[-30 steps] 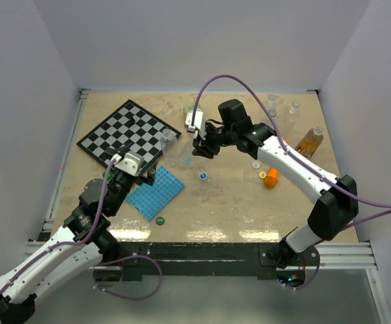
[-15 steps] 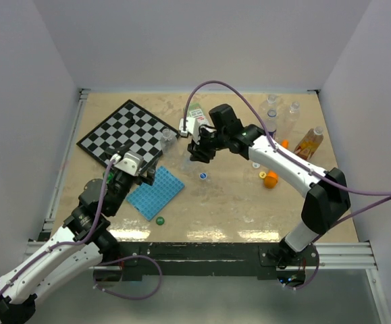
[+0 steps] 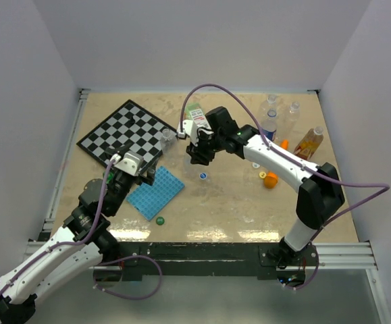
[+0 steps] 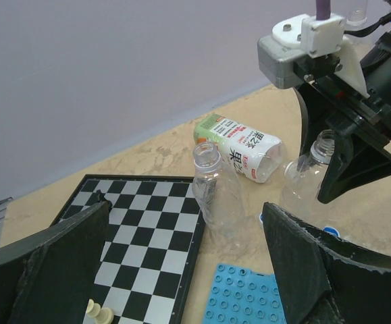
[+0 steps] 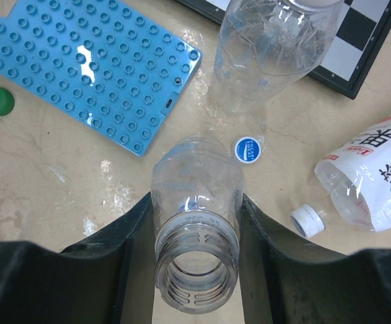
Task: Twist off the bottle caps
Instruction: Place the plastic bottle at the center of the board.
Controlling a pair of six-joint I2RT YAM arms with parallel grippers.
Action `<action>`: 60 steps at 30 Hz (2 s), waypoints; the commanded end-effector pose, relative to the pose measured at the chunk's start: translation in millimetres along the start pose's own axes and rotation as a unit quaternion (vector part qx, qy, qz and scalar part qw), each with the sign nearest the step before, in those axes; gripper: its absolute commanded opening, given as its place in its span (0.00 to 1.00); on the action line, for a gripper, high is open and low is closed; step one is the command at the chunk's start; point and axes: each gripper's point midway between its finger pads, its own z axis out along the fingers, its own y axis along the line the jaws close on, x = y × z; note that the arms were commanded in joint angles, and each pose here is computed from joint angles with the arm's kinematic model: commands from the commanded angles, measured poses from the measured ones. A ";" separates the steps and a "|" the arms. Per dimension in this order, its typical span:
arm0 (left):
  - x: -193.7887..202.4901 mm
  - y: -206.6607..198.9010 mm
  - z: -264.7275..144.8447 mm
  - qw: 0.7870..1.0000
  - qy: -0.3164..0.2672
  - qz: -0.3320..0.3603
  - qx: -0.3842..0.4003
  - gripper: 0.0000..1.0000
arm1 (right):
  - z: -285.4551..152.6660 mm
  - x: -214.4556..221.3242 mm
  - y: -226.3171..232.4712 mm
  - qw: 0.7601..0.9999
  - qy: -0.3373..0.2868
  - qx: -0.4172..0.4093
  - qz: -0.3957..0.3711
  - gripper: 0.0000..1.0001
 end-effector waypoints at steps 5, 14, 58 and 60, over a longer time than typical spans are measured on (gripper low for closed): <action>-22.3 7.8 -0.7 1.000 -0.027 -0.003 -0.009 1.00 | 0.0 -14.8 -5.6 1.000 -0.012 0.012 0.000 0.46; -21.2 7.5 -0.4 1.000 -0.026 -0.004 -0.009 1.00 | 5.4 -18.0 -9.3 1.000 -0.009 0.012 0.007 0.61; -20.6 8.7 -0.5 1.000 -0.025 -0.002 -0.010 1.00 | -59.2 -54.3 -5.1 0.996 -0.064 0.023 -0.055 0.87; -21.0 8.5 -0.2 1.000 -0.026 -0.002 -0.009 1.00 | -68.8 -56.2 -5.2 0.995 -0.076 0.021 -0.057 0.87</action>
